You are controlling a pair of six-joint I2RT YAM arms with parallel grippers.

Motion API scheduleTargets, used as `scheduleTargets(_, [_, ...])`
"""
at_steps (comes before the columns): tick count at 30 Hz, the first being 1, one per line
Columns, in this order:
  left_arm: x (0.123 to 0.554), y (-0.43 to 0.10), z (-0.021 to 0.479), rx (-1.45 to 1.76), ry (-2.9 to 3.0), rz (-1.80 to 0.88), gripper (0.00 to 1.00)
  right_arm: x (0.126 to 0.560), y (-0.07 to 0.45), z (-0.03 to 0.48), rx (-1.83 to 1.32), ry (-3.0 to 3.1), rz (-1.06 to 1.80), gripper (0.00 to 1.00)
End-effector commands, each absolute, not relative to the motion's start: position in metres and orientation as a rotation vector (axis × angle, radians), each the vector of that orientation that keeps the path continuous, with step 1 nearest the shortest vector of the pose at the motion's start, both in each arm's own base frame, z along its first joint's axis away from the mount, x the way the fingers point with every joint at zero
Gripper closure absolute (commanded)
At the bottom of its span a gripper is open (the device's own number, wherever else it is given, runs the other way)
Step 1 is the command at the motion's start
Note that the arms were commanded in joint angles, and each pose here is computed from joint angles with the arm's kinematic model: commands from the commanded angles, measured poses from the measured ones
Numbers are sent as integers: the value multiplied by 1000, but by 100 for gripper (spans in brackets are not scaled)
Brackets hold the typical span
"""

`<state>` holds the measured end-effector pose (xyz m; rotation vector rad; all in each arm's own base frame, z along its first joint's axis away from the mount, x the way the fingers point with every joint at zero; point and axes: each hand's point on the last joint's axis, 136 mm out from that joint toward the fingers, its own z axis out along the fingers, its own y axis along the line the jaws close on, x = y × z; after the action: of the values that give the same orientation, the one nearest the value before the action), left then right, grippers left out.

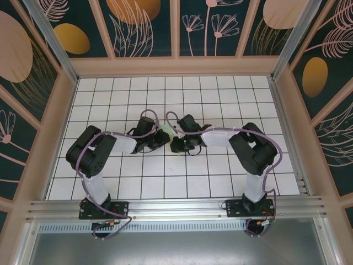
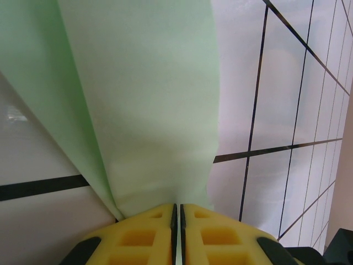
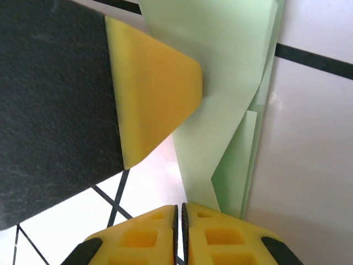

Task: Fold a paper plane with a square sheet of paper (pick it up from the middle)
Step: Fold the wing for the fifth time at the center of the table.

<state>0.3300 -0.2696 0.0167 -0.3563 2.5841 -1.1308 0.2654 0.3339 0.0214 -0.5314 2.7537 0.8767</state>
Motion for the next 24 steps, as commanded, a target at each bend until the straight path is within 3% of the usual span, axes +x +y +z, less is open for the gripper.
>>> scheduleTargets(1, [326,-256,-13,-416,2657,-982,85,250,315,0,-513,2856,817,86])
scheduleTargets(24, [325,-243,-27,-451,2708,-856,86,217,289,-8,-564,2921,818,88])
